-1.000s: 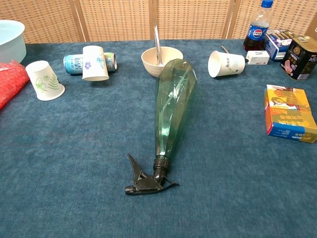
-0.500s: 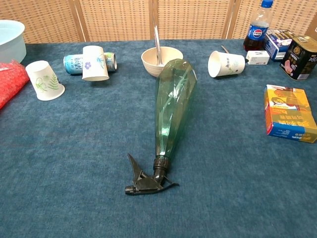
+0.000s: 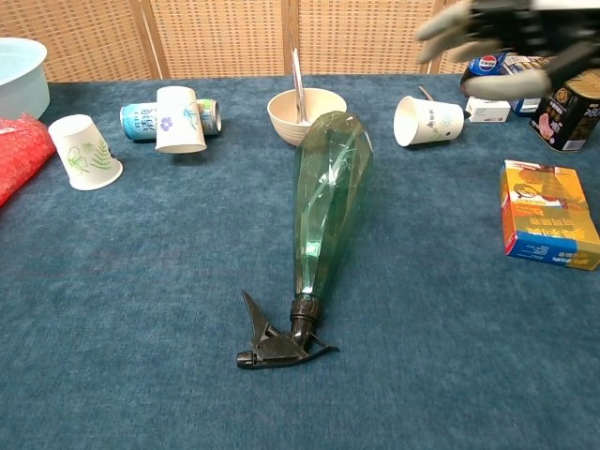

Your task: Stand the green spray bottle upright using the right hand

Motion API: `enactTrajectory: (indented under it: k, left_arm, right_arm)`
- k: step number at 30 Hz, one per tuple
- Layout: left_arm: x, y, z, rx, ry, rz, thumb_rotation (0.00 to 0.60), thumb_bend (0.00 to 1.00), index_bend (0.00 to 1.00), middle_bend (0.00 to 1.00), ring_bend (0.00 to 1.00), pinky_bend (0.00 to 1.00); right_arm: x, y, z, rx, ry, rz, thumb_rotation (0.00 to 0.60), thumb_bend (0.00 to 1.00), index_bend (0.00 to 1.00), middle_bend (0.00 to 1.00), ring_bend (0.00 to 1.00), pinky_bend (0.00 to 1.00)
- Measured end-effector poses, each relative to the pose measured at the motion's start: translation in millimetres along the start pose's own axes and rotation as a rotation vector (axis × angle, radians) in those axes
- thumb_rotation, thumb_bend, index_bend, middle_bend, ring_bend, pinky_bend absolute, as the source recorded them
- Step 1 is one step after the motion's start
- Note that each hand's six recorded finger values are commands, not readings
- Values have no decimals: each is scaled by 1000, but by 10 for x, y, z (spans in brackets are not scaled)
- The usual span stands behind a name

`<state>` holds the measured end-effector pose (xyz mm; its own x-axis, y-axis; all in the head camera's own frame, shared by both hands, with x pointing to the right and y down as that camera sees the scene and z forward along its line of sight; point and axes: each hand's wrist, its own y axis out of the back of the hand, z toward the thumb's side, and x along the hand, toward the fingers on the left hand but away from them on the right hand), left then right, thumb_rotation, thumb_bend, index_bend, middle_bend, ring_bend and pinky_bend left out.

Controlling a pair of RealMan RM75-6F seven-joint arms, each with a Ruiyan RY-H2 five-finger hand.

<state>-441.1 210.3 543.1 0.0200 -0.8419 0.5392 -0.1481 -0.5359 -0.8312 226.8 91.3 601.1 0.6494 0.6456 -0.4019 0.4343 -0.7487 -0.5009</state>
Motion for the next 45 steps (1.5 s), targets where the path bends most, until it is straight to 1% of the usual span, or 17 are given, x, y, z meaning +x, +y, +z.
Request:
enactTrajectory:
  k: [5,13,19,23,27,34,38,40,45]
  left_arm:
    - [5,-17,-33,-6,8,-2,600,365,316,267,176,227]
    - [7,-46,-110,-16,21,-6,600,366,316,267,177,227]
    - [12,-72,-174,-26,31,-9,600,366,315,267,176,228]
    - [8,-78,-211,-33,36,-8,600,365,316,267,176,228]
    - [0,-86,-258,-38,46,-8,600,365,316,267,176,228]
    - [-13,-106,-302,-46,52,-10,600,366,316,267,176,228]
    - [-16,-109,-314,-49,54,-9,600,366,316,267,176,228]
    - [-16,-109,-315,-49,53,-9,600,366,316,267,177,228]
    - [-16,-101,-314,-51,49,-4,600,366,316,267,176,228]
  right_arm:
    - [-346,-170,202,-16,45,80,557,389,140,194,0,82]
    - [-692,-451,438,-10,76,180,580,384,140,196,0,80]
    - [-923,-599,571,-1,78,228,599,380,141,198,0,80]
    - [-1046,-627,622,2,75,235,599,374,141,199,0,80]
    - [-1121,-646,622,13,62,244,599,371,142,204,0,80]
    - [-1235,-717,518,64,3,283,600,352,150,215,1,76]
    - [-1258,-730,473,87,-24,301,596,347,155,238,16,66]
    - [-1269,-722,451,104,-35,306,597,343,159,260,26,61]
    - [-1269,-697,380,149,-68,320,562,338,162,363,53,60]
